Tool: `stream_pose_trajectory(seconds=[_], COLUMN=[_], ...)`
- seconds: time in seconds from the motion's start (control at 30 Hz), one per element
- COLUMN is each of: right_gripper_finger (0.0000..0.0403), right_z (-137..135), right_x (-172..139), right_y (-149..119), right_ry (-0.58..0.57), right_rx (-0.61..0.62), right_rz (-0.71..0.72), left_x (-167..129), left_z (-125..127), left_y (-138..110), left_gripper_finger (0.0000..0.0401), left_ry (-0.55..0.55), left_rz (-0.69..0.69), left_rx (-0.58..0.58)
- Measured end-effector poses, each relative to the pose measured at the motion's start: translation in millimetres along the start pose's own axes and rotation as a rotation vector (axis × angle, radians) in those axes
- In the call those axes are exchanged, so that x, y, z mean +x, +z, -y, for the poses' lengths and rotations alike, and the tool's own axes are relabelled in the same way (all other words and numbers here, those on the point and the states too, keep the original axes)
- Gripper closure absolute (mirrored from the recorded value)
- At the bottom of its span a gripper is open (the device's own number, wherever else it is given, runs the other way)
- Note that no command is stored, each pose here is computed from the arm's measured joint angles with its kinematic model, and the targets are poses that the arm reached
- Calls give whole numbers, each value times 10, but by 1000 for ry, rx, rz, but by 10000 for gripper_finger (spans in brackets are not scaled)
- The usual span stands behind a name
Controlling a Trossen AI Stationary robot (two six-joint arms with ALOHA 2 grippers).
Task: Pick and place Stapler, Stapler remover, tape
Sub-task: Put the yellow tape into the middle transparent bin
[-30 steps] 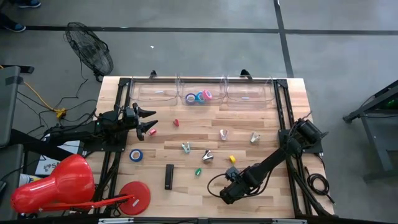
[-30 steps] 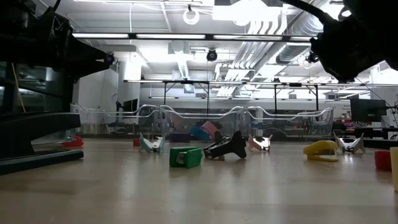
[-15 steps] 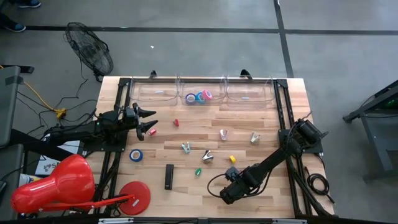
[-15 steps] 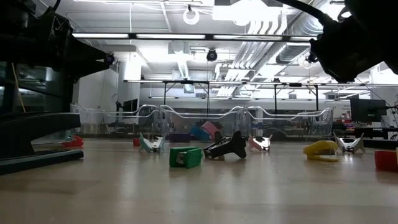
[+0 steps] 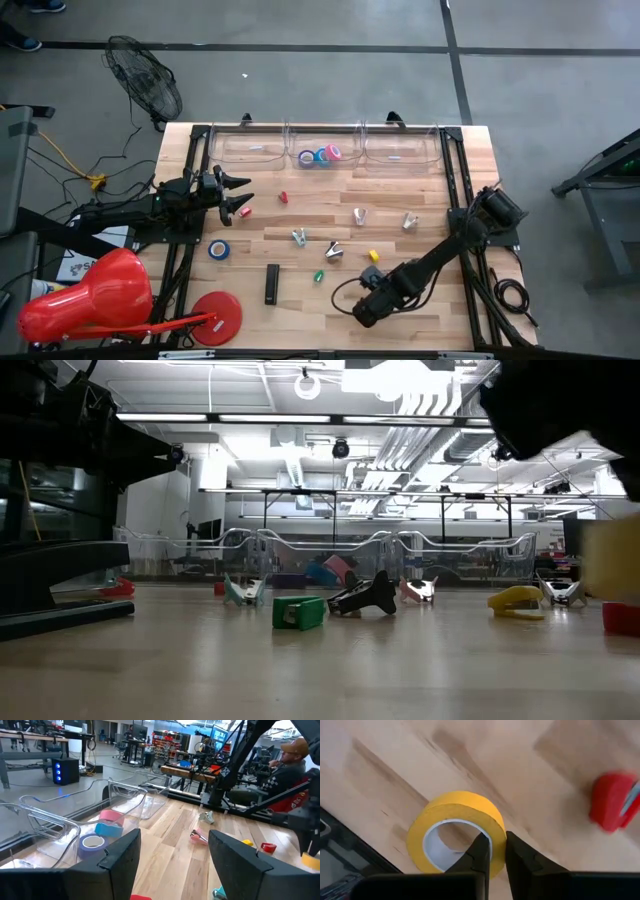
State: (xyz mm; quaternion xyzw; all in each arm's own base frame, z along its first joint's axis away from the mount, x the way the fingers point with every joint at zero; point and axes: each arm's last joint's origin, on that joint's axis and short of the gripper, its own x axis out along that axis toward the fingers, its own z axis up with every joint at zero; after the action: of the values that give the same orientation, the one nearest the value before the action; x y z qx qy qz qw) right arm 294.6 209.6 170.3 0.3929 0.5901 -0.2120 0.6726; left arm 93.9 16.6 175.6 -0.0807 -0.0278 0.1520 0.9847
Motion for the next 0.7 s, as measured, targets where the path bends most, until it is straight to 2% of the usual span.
stream_pose_trajectory(seconds=[0.3, 0.7], right_gripper_finger=[375, 376], right_z=[12, 139], right_x=[-345, -996], right_y=[417, 1209], right_ry=[28, -63], right_rx=[-133, -474], right_rz=[98, 244], left_x=[0, 0], left_z=[0, 0], left_y=[-1, -1], left_gripper_finger=[171, 171], left_ry=[0, 0], left_rz=[0, 0], left_rx=[0, 0])
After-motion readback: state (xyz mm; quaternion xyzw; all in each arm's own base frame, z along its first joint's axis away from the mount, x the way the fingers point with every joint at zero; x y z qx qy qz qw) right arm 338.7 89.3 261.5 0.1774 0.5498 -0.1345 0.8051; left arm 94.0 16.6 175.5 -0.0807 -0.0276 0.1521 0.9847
